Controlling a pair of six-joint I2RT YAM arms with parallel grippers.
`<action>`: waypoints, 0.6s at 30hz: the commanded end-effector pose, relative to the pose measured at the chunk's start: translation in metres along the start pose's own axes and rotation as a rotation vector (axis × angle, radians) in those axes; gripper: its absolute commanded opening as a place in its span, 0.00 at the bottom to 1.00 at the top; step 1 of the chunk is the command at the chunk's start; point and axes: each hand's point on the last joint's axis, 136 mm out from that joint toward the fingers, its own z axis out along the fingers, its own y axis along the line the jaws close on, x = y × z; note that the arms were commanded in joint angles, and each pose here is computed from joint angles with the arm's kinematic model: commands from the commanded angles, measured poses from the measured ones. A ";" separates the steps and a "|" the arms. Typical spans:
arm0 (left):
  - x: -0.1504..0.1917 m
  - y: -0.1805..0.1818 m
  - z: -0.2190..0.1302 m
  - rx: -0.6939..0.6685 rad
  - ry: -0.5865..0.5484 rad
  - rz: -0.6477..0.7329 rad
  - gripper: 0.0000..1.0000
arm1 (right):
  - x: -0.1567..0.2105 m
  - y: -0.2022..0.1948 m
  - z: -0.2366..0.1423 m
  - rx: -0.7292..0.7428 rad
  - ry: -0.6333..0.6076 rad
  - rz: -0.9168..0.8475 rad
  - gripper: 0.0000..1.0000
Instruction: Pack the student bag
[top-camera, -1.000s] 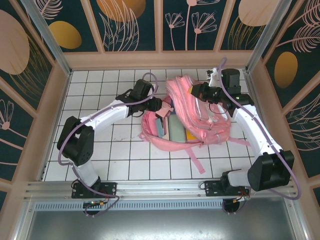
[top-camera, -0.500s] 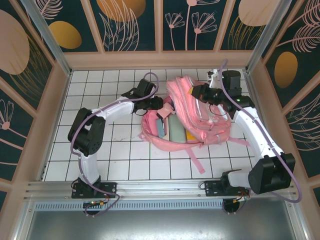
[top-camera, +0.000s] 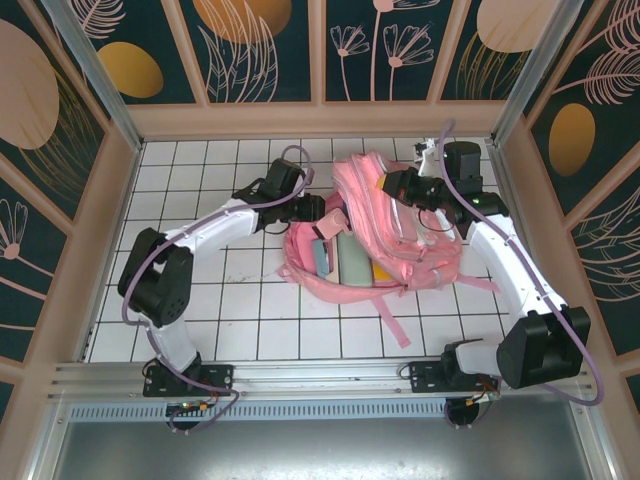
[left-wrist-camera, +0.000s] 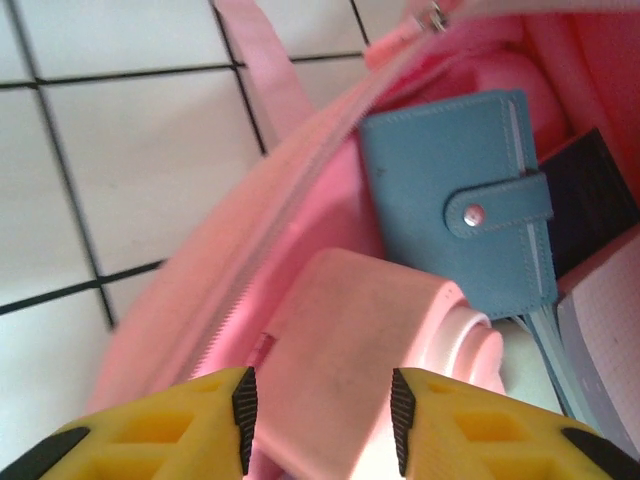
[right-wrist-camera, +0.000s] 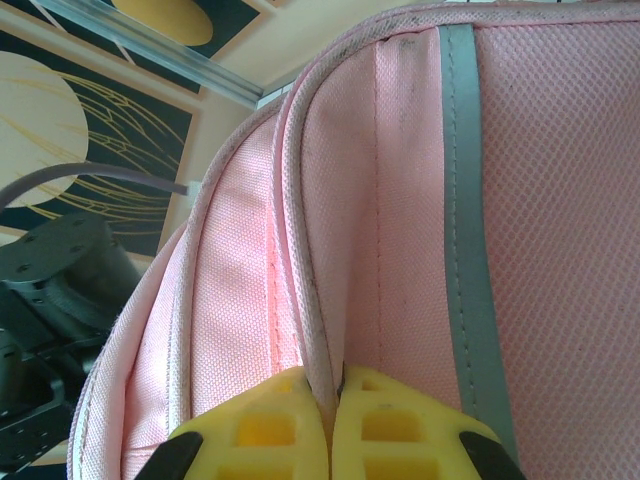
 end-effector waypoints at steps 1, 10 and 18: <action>-0.011 0.036 -0.019 -0.159 -0.077 0.001 0.47 | -0.011 0.030 -0.012 -0.084 -0.057 -0.090 0.00; 0.038 0.084 0.025 -0.291 0.127 0.039 0.53 | 0.004 0.026 -0.005 -0.078 -0.023 -0.092 0.00; 0.051 0.085 0.041 -0.256 0.161 0.013 0.09 | 0.039 0.023 0.024 -0.053 0.064 -0.102 0.00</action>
